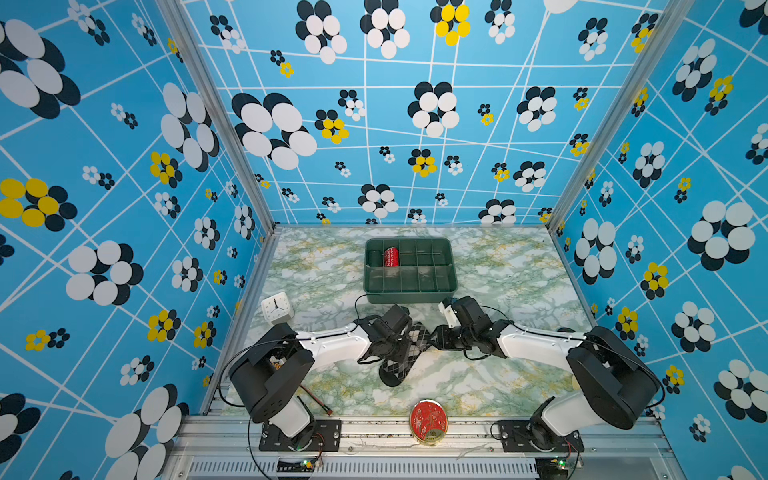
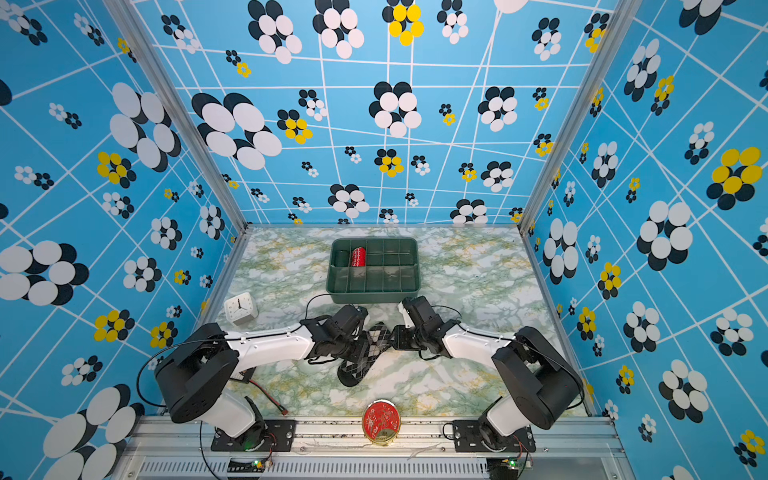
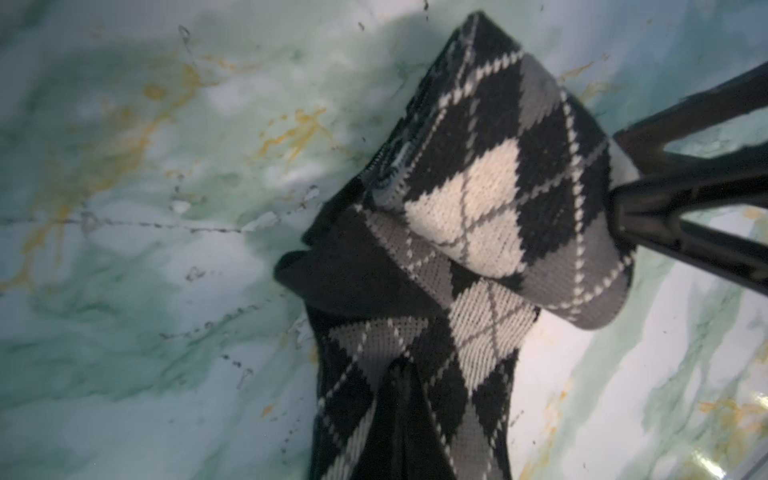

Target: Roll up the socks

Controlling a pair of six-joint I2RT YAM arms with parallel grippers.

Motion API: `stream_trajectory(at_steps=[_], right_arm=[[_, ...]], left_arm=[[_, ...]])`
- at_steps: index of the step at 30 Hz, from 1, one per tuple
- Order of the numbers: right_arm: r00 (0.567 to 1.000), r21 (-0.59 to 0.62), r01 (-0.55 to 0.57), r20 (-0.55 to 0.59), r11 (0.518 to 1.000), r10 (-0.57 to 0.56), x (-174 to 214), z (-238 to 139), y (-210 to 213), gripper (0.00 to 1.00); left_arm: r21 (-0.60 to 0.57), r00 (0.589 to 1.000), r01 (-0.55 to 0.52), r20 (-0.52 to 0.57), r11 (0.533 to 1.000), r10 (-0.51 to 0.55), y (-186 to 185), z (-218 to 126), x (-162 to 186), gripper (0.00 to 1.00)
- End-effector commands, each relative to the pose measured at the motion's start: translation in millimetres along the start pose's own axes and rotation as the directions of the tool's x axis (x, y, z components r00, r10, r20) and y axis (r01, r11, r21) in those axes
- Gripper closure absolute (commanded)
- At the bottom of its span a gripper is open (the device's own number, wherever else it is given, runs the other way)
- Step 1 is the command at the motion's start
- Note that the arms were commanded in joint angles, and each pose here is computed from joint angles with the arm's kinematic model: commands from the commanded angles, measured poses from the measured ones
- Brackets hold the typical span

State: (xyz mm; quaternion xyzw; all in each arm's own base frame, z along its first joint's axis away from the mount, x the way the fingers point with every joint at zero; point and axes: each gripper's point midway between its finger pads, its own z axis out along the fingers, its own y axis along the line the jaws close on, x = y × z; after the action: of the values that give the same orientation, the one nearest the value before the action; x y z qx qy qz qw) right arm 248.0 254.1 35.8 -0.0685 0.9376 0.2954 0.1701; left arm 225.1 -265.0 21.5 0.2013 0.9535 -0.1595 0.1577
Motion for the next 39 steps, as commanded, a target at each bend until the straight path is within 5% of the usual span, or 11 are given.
stream_trajectory(at_steps=[1, 13, 39], right_arm=[[1.0, 0.018, 0.0, -0.002, 1.0, 0.0, 6, -5, -5, 0.61], [0.992, 0.098, 0.038, 0.118, 0.994, -0.05, -19, -50, 1, 0.59], [0.987, 0.124, 0.138, 0.067, 0.983, -0.147, -56, 12, 9, 0.58]], left_arm=[[-0.124, 0.996, -0.076, -0.061, 0.989, 0.069, 27, 4, 7, 0.97], [-0.159, 0.985, -0.171, -0.063, 0.972, 0.163, 35, 8, -2, 0.97], [-0.072, 0.967, -0.251, -0.063, 0.965, 0.247, 7, 14, -2, 0.98]])
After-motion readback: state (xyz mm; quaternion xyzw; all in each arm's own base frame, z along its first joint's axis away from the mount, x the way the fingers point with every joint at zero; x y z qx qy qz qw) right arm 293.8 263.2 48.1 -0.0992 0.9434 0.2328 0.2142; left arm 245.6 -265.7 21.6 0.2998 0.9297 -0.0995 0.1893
